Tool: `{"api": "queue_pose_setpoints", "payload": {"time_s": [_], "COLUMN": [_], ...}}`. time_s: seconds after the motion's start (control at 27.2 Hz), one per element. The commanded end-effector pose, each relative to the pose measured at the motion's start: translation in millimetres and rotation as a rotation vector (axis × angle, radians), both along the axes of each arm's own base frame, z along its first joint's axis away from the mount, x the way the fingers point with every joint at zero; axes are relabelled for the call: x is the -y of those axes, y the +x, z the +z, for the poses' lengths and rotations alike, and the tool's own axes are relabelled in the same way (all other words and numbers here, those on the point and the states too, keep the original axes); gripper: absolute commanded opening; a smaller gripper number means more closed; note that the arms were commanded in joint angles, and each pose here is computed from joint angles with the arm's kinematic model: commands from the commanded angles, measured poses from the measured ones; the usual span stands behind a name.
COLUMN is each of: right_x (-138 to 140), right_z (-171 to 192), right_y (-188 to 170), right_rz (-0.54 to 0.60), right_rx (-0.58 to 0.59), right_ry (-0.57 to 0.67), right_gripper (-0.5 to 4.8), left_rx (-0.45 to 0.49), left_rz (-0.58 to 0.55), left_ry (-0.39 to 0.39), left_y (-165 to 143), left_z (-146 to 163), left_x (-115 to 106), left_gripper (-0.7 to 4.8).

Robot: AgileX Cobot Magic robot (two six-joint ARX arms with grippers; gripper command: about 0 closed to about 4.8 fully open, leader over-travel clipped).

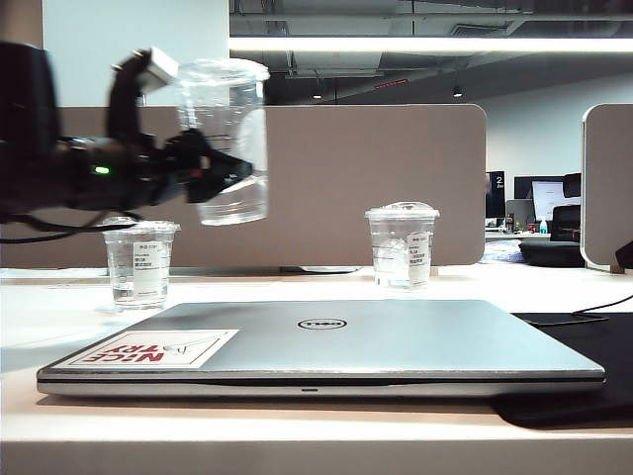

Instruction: Pick up the coffee cup on the middle and place it on the left side of the laptop.

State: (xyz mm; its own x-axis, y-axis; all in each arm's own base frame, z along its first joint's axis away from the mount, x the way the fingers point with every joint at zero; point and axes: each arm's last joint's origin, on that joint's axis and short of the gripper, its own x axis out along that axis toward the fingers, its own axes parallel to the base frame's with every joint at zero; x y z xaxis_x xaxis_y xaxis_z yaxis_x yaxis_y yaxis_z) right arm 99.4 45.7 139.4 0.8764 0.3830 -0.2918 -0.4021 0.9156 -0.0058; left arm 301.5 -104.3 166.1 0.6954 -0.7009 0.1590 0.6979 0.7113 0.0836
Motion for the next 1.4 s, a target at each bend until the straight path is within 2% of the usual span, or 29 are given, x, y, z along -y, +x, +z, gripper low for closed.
{"api": "queue_pose_setpoints", "payload": {"time_s": [0.04,0.15,0.29,0.44,0.55,0.7,0.88,0.95,1.21,1.4], "right_x": [0,0,0,0,0,0,0,0,0,0], "right_z": [0,0,0,0,0,0,0,0,0,0], "right_y": [0,0,0,0,0,0,0,0,0,0], "right_rz": [0.0,0.0,0.0,0.0,0.0,0.0,0.0,0.0,0.0,0.0], "right_rx": [0.012,0.012,0.012,0.012,0.012,0.012,0.012,0.012,0.012,0.012], "right_ry": [0.007,0.007,0.007,0.007,0.007,0.007,0.008,0.007,0.008,0.007], "right_gripper": [-0.05,-0.05,-0.05,-0.05,-0.05,-0.05,-0.05,-0.05,-0.05,-0.05], "left_rx": [0.027,-0.009,-0.088,-0.143,-0.148,-0.209,-0.292,-0.292,-0.302,-0.318], "left_rz": [0.163,0.274,0.338,0.399,0.438,0.493,0.441,0.442,0.444,0.444], "left_ry": [0.012,0.014,0.005,0.015,0.034,0.051,0.054,0.059,0.067,0.072], "left_y": [-35,-55,-75,-84,-83,-79,-65,-64,-67,-78], "left_z": [3,-3,-17,-28,-31,-44,-62,-63,-65,-66], "left_x": [-15,-30,-50,-66,-69,-72,-71,-71,-72,-73], "left_gripper": [3.34,3.34,3.29,3.0,3.0,3.0,3.06,3.15,4.33,4.79]}}
